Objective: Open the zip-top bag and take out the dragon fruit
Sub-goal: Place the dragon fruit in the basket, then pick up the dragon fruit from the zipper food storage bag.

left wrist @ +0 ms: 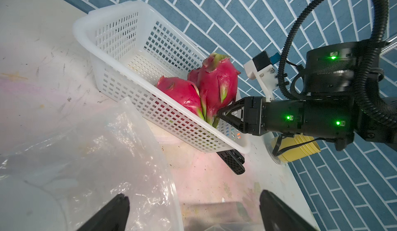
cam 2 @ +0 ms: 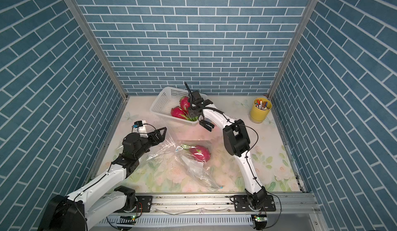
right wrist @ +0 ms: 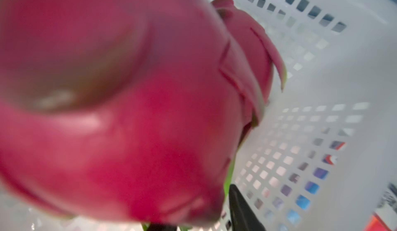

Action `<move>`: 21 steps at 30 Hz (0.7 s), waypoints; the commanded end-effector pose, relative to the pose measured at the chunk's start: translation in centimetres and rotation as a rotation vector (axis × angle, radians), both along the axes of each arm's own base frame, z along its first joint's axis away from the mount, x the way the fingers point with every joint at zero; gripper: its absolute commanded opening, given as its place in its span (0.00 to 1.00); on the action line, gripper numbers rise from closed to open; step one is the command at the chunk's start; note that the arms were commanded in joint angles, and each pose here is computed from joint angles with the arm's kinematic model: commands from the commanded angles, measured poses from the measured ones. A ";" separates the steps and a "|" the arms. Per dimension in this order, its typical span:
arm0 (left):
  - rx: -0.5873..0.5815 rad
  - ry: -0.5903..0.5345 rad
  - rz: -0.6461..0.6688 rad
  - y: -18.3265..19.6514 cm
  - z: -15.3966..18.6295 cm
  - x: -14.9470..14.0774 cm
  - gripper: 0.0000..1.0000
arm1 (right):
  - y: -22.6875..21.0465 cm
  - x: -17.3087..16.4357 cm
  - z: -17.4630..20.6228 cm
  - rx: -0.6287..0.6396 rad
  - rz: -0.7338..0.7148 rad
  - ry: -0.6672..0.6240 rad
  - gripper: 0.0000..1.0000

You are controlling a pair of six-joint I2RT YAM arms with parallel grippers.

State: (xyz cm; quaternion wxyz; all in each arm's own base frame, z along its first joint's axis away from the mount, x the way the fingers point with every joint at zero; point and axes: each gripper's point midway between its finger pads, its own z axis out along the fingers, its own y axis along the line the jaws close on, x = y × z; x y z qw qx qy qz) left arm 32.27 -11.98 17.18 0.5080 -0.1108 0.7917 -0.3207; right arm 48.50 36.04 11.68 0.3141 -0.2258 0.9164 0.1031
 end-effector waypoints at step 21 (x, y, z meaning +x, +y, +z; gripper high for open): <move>0.103 -0.007 -0.397 -9.8 1.5 -4.9 1.00 | -10.7 -13.4 9.6 0.065 -0.075 0.000 0.52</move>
